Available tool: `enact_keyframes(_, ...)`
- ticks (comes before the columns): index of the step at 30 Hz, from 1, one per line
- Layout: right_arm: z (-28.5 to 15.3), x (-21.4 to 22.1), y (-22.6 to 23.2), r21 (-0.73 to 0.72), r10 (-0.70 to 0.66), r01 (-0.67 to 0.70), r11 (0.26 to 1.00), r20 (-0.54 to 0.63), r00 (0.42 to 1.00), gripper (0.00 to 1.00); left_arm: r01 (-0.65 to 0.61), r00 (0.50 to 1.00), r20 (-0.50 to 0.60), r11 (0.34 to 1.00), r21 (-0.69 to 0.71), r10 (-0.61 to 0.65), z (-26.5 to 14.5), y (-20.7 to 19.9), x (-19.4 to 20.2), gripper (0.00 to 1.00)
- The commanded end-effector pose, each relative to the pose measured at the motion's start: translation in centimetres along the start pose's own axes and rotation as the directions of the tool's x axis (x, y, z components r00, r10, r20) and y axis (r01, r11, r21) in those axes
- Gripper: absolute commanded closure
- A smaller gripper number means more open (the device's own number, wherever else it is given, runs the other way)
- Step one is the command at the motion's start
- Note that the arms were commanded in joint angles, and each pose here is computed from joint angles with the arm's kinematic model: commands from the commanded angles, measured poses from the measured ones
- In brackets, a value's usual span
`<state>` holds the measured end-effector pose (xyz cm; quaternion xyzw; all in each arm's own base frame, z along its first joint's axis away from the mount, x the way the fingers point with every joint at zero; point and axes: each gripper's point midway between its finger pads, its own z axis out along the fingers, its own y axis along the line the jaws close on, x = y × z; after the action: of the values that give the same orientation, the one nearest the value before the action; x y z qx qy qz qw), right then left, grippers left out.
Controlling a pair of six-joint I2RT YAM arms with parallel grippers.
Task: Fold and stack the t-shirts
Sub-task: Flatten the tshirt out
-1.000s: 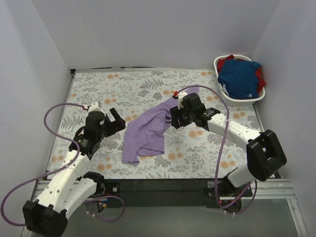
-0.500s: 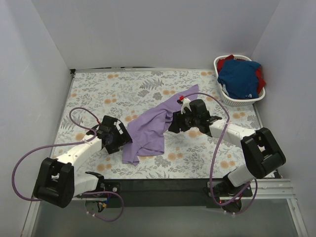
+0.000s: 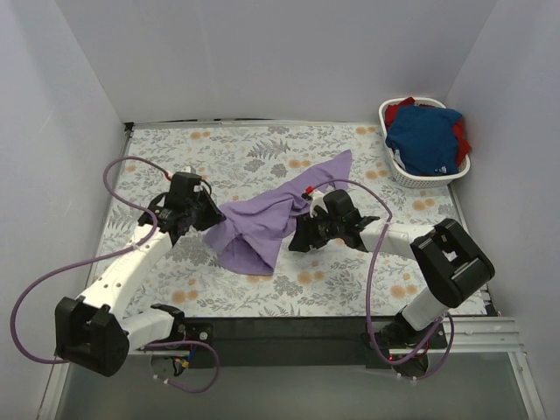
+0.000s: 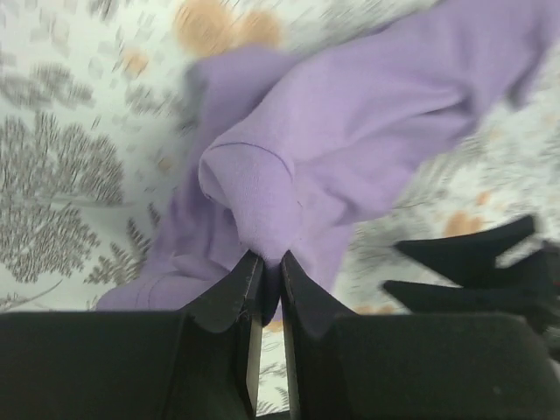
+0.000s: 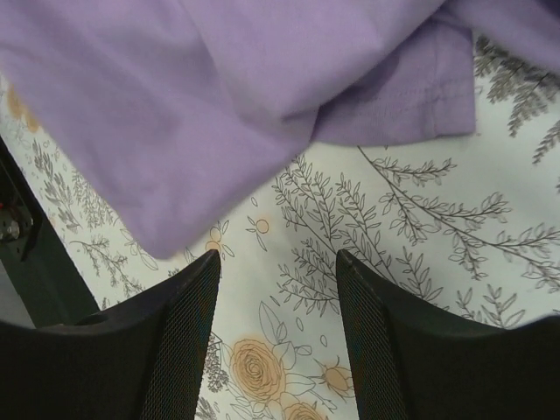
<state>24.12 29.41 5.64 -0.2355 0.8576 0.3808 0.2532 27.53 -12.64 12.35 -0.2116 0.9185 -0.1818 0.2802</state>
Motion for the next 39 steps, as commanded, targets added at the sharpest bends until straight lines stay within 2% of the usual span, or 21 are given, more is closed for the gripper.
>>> enact_keyframes(1, 0.7, -0.4, 0.3, -0.013, 0.03, -0.03, 0.999, 0.035, 0.999, 0.38, -0.052, 0.993, 0.112, 0.998, 0.044, 0.047, -3.8, -2.0, -3.2, 0.91)
enact_keyframes(6, 0.8, -2.0, -1.8, 0.111, 0.03, -0.041, 0.993, 0.101, 0.994, 0.39, -0.074, 0.987, 0.144, 0.995, 0.065, 0.064, -4.8, -2.7, -4.0, 0.91)
enact_keyframes(12, 1.7, -4.8, -4.0, 0.228, -0.046, 0.011, 0.974, 0.147, 0.988, 0.44, -0.073, 0.985, 0.158, 0.996, 0.058, 0.063, -5.0, -2.6, -4.3, 0.91)
enact_keyframes(17, 3.8, -5.5, -4.9, 0.246, -0.078, 0.052, 0.968, 0.099, 0.992, 0.45, -0.076, 0.98, 0.189, 0.996, 0.047, 0.066, -5.4, -2.7, -5.1, 0.92)
enact_keyframes(21, 5.3, -3.9, -5.4, 0.247, -0.07, 0.06, 0.967, 0.03, 0.997, 0.46, -0.073, 0.977, 0.203, 0.997, 0.022, 0.067, -5.2, -2.2, -5.4, 0.92)
enact_keyframes(24, 5.8, -2.7, -5.6, 0.257, -0.067, 0.067, 0.964, -0.006, 0.998, 0.53, -0.066, 0.973, 0.22, 0.998, 0.004, 0.063, -5.1, -1.9, -5.6, 0.93)
enact_keyframes(26, 5.9, -2.2, -6.1, 0.275, -0.065, 0.067, 0.959, -0.018, 0.998, 0.61, -0.062, 0.971, 0.231, 0.998, -0.008, 0.063, -4.9, -1.7, -5.8, 0.93)
enact_keyframes(27, 5.8, -2.2, -6.3, 0.284, -0.066, 0.068, 0.956, -0.017, 0.998, 0.78, -0.063, 0.969, 0.238, 0.998, -0.014, 0.064, -4.8, -1.6, -6.0, 0.93)
enact_keyframes(29, 5.4, -2.2, -7.2, 0.335, -0.069, 0.07, 0.94, -0.015, 0.998, 0.94, -0.062, 0.961, 0.266, 0.997, -0.05, 0.073, -4.6, -1.1, -6.7, 0.94)
enact_keyframes(30, 5.2, -2.4, -7.4, 0.353, -0.078, 0.077, 0.932, -0.013, 0.997, 0.99, -0.065, 0.956, 0.283, 0.996, -0.062, 0.08, -4.5, -1.1, -7.3, 0.94)
enact_keyframes(32, 3.8, -4.0, -8.8, 0.435, -0.101, 0.09, 0.896, 0.003, 0.995, 0.99, -0.08, 0.946, 0.306, 0.99, -0.112, 0.111, -3.8, -0.5, -8.3, 0.98)
enact_keyframes(33, 3.1, -4.9, -9.3, 0.459, -0.104, 0.085, 0.884, 0.016, 0.994, 0.99, -0.064, 0.93, 0.352, 0.989, -0.137, 0.109, -4.0, -0.4, -10.0, 0.99)
enact_keyframes(35, 0.1, -8.2, -10.7, 0.519, -0.111, 0.058, 0.853, 0.072, 0.991, 0.99, -0.062, 0.928, 0.35, 0.98, -0.189, 0.126, -2.8, 0.2, -11.8, 0.99)
enact_keyframes(36, -1.2, -9.6, -11.3, 0.539, -0.113, 0.04, 0.842, 0.103, 0.988, 0.99, -0.024, 0.911, 0.401, 0.985, -0.174, 0.093, -3.8, -0.2, -14.8, 0.99)
enact_keyframes(37, -3.0, -11.6, -11.6, 0.551, -0.119, 0.018, 0.834, 0.149, 0.982, 0.99, -0.009, 0.918, 0.387, 0.981, -0.192, 0.084, -2.4, 0.3, -16.0, 0.99)
enact_keyframes(39, -7.3, -16.1, -13.6, 0.589, -0.116, -0.05, 0.807, 0.241, 0.964, 0.99, 0.05, 0.902, 0.43, 0.983, -0.176, 0.031, -2.4, 0.8, -20.2, 1.0)
